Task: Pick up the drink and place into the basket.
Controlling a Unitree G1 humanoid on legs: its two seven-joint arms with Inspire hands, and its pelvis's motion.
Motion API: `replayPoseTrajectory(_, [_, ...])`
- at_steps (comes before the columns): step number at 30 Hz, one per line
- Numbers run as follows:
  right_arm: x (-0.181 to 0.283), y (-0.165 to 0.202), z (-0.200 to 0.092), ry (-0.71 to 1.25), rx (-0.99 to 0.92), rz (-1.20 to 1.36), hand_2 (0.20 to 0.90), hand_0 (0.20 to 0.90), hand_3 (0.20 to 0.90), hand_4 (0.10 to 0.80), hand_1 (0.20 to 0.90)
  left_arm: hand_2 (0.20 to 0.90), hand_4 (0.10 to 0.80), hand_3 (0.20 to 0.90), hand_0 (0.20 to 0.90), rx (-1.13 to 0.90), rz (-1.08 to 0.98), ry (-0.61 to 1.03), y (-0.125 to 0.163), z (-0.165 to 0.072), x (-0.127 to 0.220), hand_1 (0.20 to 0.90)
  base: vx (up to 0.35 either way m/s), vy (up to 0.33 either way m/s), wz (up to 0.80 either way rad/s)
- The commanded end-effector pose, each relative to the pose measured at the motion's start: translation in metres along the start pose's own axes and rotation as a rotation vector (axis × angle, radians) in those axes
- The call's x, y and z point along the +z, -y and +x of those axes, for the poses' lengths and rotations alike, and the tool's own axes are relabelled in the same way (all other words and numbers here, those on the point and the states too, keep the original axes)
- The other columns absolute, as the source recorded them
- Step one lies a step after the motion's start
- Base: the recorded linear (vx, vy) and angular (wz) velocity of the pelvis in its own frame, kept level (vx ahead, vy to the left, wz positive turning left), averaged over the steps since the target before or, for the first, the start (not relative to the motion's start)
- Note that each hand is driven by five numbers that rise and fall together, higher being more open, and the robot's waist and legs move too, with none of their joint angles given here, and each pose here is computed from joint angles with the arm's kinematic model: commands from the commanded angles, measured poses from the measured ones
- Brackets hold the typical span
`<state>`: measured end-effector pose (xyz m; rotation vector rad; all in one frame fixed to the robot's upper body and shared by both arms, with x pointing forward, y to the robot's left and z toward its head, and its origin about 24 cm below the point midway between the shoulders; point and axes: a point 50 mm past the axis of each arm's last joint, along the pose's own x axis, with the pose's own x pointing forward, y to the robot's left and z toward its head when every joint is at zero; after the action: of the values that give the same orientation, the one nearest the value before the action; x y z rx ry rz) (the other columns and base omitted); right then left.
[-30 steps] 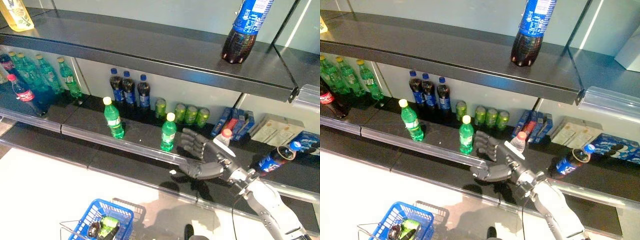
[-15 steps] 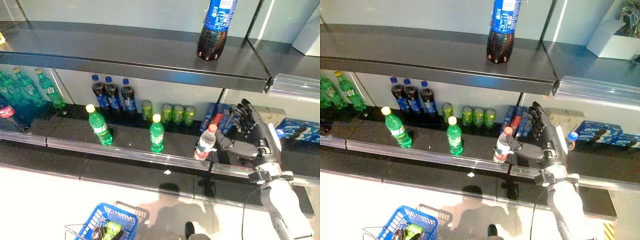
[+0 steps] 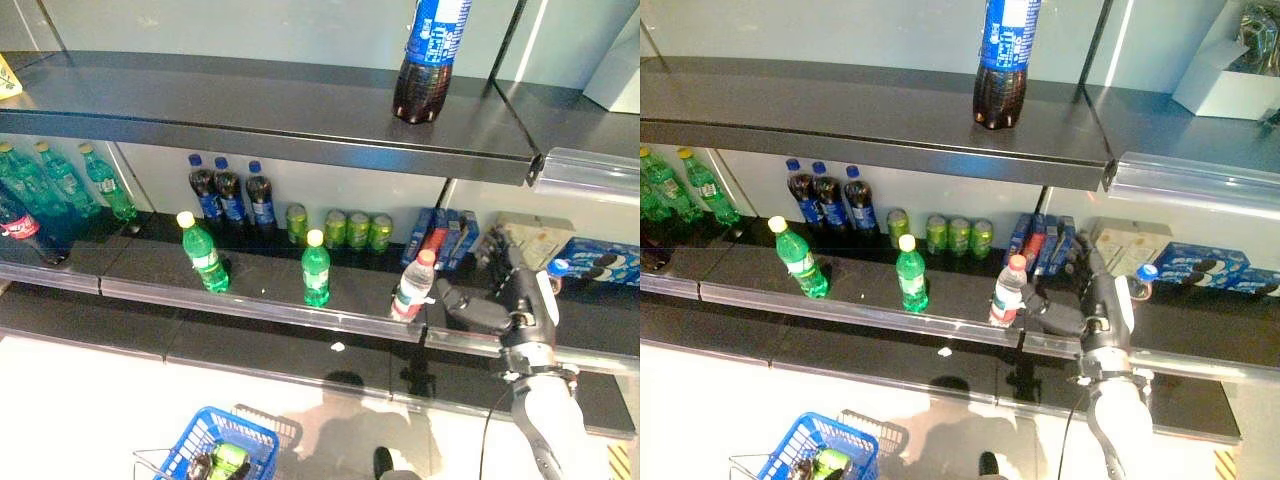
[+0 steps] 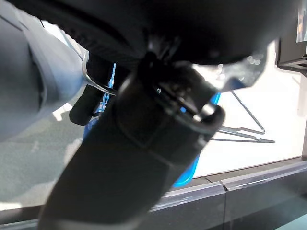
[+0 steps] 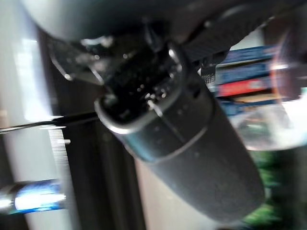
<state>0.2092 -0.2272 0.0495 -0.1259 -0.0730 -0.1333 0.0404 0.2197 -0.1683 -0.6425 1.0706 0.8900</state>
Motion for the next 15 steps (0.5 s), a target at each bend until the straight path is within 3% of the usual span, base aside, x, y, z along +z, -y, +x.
replayPoseTrajectory(1, [0.064,-0.009,0.034,0.372,-0.083,0.095,0.9,0.9,0.9,0.8,0.9,0.3,0.1,0.2,0.3,-0.189,-0.051,0.189,0.055,-0.002,0.053,0.3,-0.113,0.001,0.15])
replayPoseTrajectory(15, [0.094,-0.005,0.067,0.537,-0.342,0.089,0.9,0.9,0.9,0.8,0.9,0.3,0.1,0.2,0.3,-0.418,-0.082,0.241,0.123,-0.019,0.067,0.3,-0.123,0.024,0.05])
